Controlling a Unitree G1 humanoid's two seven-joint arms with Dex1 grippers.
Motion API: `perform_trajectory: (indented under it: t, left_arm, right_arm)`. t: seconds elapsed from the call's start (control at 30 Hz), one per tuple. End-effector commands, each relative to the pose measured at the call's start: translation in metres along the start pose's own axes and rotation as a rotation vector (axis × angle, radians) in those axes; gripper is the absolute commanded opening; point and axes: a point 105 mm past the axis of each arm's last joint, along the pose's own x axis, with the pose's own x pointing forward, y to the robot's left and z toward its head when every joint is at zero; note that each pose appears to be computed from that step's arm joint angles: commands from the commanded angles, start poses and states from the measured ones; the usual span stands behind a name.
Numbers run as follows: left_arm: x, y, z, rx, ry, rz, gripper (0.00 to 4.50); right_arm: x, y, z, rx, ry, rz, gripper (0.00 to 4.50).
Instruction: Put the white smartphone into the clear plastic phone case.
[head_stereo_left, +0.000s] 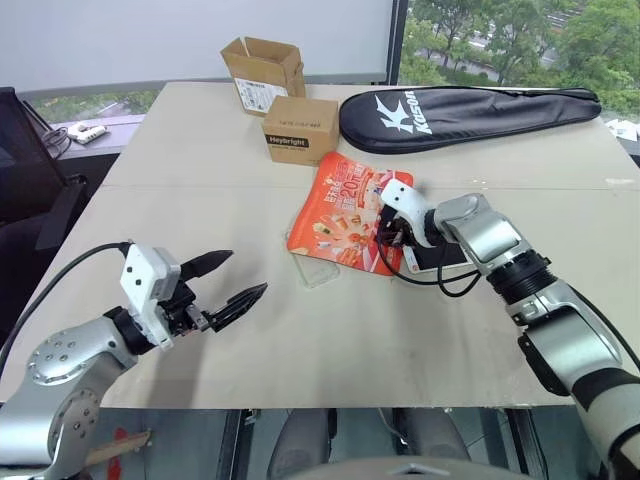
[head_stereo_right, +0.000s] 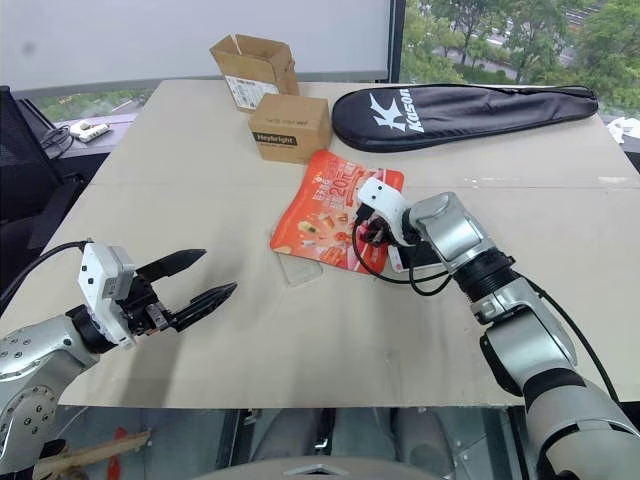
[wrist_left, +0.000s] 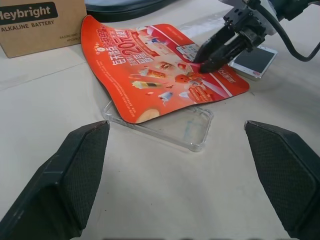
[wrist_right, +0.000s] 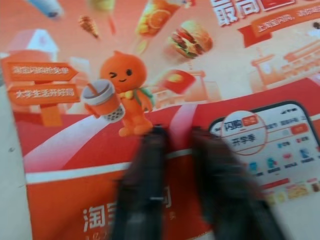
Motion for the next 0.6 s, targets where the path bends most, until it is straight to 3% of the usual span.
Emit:
perform_trajectory:
  t: [0.03, 0.2, 0.4, 0.6]
  left_arm:
    - [-0.002, -0.001, 0.011, 0.051, -0.019, 0.008, 4.50]
    - [-0.003, -0.001, 0.010, 0.048, -0.013, 0.008, 4.50]
    - [-0.003, 0.001, 0.008, 0.048, -0.005, 0.013, 4.50]
    - [-0.003, 0.001, 0.007, 0.049, -0.003, 0.019, 4.50]
  right_arm:
    - [0.006, -0.005, -0.031, 0.080, 0.095, -0.035, 0.02]
    - [0.001, -0.011, -0.017, 0.098, 0.017, -0.055, 0.02]
    - [-0.004, -0.014, 0.019, 0.062, -0.179, -0.089, 0.02]
    - [-0.014, -0.037, 0.054, 0.048, -0.369, -0.242, 0.02]
